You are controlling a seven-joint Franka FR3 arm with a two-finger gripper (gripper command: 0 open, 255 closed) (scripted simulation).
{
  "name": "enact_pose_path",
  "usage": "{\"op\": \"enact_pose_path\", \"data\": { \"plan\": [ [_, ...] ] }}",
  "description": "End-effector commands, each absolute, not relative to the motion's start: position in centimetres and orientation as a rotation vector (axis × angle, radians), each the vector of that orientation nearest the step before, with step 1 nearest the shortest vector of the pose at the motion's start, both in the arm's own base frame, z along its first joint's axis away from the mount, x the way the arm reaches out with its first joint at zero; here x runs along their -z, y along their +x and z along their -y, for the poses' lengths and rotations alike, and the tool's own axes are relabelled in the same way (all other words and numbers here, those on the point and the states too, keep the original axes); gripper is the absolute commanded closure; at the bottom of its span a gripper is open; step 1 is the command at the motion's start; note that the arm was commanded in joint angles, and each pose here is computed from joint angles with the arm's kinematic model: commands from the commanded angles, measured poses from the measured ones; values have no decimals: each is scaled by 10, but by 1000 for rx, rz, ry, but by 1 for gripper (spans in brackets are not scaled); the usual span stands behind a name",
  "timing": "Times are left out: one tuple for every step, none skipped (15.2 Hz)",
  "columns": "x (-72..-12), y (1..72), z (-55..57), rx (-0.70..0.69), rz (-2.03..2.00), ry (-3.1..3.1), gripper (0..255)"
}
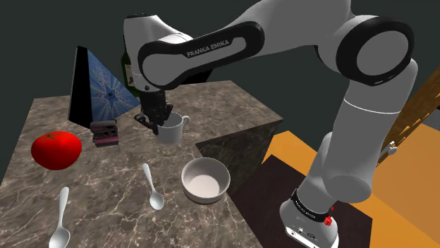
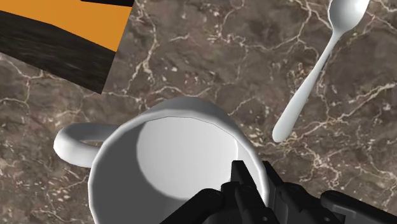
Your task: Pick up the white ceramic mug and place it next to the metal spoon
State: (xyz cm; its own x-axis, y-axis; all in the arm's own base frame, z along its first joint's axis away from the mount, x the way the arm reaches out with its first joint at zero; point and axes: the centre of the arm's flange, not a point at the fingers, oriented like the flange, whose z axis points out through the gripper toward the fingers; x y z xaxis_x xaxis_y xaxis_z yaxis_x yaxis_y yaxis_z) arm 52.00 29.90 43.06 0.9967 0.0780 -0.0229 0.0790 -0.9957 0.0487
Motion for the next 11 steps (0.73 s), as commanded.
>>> {"op": "enact_pose_path", "data": {
  "plan": [
    [-420,519,-300,32,-122,3090,255],
    [-415,519,-300,32,-122,3090,255],
    [-410,519,-300,32,-122,3090,255],
    [-404,519,-300,32,-122,3090,255],
    [-399,519,-300,32,-122,3090,255],
    [-394,519,-300,32,-122,3090,255],
    [-389,519,-300,32,-122,3090,255],
    [-383,519,-300,32,-122,3090,255],
    [-378,519,-300,32,-122,3090,255],
    [-373,519,-300,32,-122,3090,255],
    [-367,519,-300,32,-122,3090,255]
  ]
}}
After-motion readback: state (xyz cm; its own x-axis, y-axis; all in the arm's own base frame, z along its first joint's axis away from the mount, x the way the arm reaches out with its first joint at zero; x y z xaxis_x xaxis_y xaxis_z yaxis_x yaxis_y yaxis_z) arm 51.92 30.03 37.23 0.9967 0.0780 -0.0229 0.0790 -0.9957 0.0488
